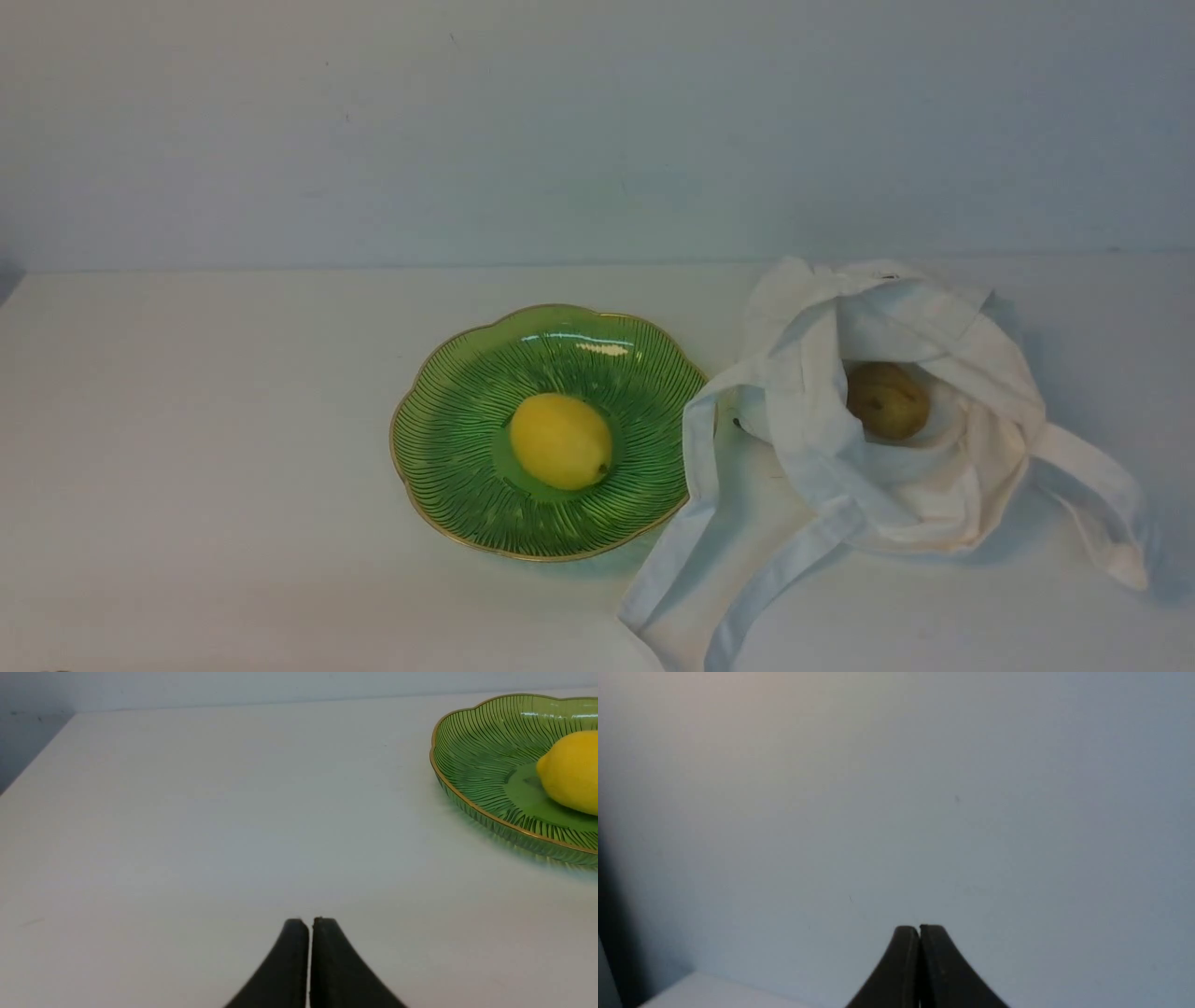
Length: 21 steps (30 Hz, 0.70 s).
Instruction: Take the fruit out of the cloth bag on the white table and place them on a plate.
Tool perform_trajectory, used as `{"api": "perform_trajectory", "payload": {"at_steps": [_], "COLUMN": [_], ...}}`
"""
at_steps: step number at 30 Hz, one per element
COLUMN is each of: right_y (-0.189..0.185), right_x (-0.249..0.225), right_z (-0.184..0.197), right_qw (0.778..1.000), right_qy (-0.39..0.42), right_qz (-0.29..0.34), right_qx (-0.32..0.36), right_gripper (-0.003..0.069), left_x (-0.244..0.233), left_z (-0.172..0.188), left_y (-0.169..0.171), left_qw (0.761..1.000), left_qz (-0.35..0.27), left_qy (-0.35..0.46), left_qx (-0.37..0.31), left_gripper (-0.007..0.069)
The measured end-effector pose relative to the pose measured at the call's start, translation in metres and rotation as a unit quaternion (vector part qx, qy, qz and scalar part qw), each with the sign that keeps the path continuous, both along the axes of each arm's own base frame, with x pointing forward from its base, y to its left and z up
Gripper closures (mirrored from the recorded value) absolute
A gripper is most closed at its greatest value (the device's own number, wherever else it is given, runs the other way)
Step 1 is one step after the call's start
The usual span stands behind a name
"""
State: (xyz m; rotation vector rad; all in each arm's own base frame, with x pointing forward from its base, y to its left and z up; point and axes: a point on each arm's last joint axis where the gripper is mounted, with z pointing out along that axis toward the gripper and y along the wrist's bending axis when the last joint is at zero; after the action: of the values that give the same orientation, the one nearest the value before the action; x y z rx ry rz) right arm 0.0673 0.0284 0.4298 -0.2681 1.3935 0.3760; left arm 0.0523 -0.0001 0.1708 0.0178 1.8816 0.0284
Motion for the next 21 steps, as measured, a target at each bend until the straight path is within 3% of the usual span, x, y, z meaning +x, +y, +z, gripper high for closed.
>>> {"api": "perform_trajectory", "payload": {"at_steps": [4,10,21], "right_y": [-0.016,-0.028,-0.026], "right_x": [-0.037,-0.06,-0.055], "right_z": [-0.044,-0.085,-0.101], "right_qw": [0.996,0.992,0.994], "right_qy": [-0.072,-0.098,-0.092], "right_qz": [0.024,0.028,0.025], "right_qx": [0.051,0.076,0.061], "right_gripper": [0.0671,0.0671,0.0671], "left_x": [0.0,0.0,0.0], "left_z": [0.0,0.0,0.0], "left_y": [0.0,0.0,0.0], "left_qw": [1.0,1.0,1.0], "left_qz": [0.0,0.0,0.0], "left_qy": [0.0,0.0,0.0], "left_qx": [0.0,0.0,0.0], "left_gripper": [0.0633,0.0633,0.0633]}}
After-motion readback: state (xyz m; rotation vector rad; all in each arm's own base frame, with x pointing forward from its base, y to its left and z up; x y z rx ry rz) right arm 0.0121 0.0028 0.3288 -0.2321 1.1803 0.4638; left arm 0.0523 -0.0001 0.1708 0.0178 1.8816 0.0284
